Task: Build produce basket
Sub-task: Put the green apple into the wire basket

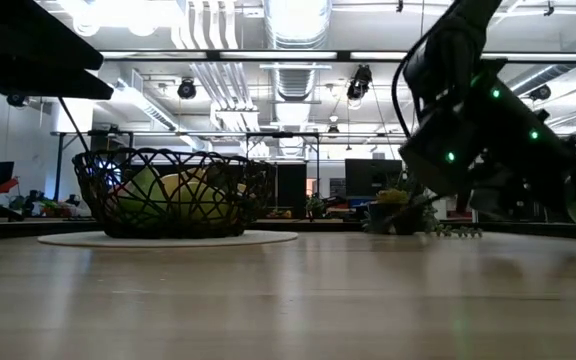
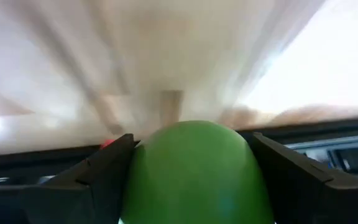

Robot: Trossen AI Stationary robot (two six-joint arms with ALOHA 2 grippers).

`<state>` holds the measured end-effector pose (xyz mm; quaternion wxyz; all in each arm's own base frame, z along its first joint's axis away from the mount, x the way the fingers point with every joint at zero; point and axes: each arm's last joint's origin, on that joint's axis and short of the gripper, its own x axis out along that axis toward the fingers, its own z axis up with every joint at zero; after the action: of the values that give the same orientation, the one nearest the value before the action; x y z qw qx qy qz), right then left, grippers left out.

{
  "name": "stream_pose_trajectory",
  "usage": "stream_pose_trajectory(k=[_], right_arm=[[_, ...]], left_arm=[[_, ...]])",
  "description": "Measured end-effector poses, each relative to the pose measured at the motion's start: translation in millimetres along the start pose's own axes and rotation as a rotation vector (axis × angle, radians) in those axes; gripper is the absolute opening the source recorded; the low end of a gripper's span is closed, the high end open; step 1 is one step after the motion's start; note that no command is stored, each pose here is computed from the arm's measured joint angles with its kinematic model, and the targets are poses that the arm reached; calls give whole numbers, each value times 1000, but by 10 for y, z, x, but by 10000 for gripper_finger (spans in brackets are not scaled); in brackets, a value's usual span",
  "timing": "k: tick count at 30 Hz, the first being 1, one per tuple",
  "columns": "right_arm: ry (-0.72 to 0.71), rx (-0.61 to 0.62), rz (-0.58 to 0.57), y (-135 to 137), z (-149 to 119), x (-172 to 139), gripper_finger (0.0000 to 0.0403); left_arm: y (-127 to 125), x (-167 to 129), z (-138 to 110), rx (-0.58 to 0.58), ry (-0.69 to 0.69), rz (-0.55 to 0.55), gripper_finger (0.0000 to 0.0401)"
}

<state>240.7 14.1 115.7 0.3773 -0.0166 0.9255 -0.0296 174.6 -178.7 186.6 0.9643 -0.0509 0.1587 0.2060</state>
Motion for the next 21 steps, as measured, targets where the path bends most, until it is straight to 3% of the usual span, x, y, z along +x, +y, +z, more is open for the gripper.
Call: stream_pose_trajectory(k=[4,8,11,17,21], right_arm=[[-115,-23,5,85,3,-165,280],[-396,-58,62,183,43,-427,279],[-691,-89,112,236,27,-681,279],[-1427,-107,207,244,-51,-1092,279],[-1854,-134,252,242,-71,-1069,279]], left_arm=[[0,0,0,1,0,0,357],[0,0,0,1,0,0,357],[1,0,-1,2,1,0,357],[-8,0,5,4,-2,-4,357],[-125,45,-26,74,-35,-25,357]])
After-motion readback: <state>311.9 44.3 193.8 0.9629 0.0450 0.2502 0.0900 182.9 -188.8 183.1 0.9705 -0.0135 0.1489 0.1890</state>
